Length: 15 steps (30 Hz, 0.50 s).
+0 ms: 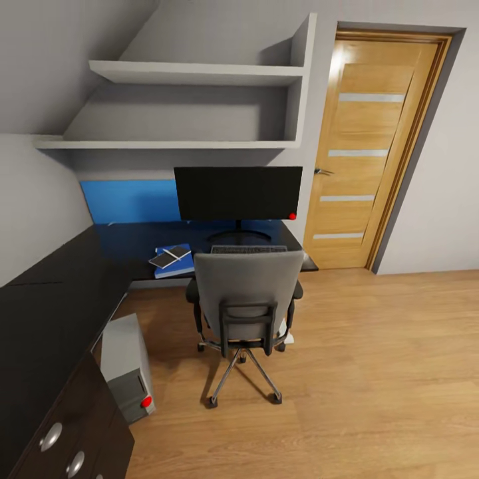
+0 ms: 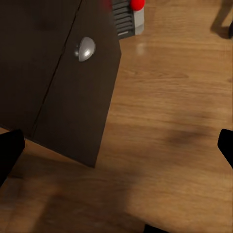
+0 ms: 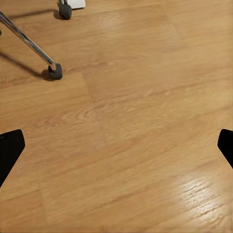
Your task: In the bedroom, organize the workspace by keeping the computer under the desk, ensuring the monitor is on the desk, placing the keyboard on the desk next to the monitor, placing the mouse on the desk next to the keyboard, moving the folder from the swivel chair onto the desk next to the mouse, stacking the notebook on top of the folder with the pen on top of the notebook, and positioning the swivel chair next to the desk.
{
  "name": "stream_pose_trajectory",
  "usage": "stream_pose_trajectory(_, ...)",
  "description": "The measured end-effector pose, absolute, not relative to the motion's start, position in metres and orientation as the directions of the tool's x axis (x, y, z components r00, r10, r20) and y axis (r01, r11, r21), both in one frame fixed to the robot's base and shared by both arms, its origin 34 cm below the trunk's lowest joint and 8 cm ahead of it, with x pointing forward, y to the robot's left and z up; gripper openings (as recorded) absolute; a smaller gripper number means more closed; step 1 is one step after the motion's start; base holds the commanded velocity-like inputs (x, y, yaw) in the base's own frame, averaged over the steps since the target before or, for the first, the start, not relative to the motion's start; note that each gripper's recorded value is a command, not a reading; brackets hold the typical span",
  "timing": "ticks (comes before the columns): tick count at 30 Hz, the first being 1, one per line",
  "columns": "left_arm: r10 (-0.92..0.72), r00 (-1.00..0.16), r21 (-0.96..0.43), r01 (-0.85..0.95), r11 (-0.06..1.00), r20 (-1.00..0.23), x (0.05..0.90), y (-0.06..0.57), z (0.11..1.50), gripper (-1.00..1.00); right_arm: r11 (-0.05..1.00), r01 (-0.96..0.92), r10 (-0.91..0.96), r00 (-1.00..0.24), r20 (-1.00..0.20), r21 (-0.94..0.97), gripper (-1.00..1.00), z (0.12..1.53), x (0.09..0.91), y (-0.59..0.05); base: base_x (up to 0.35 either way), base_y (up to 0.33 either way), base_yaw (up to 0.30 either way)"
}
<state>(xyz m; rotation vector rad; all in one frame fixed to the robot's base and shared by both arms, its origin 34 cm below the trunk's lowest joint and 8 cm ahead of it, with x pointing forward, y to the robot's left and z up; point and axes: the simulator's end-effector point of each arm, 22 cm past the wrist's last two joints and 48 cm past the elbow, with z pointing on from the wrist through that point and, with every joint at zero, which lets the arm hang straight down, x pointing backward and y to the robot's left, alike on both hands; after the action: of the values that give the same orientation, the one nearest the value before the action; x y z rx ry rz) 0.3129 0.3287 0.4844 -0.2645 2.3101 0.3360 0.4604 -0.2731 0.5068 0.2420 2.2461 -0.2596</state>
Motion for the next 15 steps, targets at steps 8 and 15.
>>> stream_pose_trajectory(8, -0.084, -0.677, 0.16, -0.29, 0.943, -0.731, 0.3112, 0.329, 0.4892, 1.0, 0.96, 0.26, 0.086, -0.63, -0.772, -0.105, 1.0, 0.51, 0.4603, -0.2731, 0.0, 0.0, 0.0)
stream_pose_trajectory(15, -0.086, -0.681, 0.158, -0.288, 0.944, -0.727, 0.3102, 0.3266, 0.488, 1.0, 0.96, 0.26, 0.086, -0.63, -0.772, -0.106, 1.0, 0.51, 0.4602, -0.2735, 0.0, 0.0, 0.0)
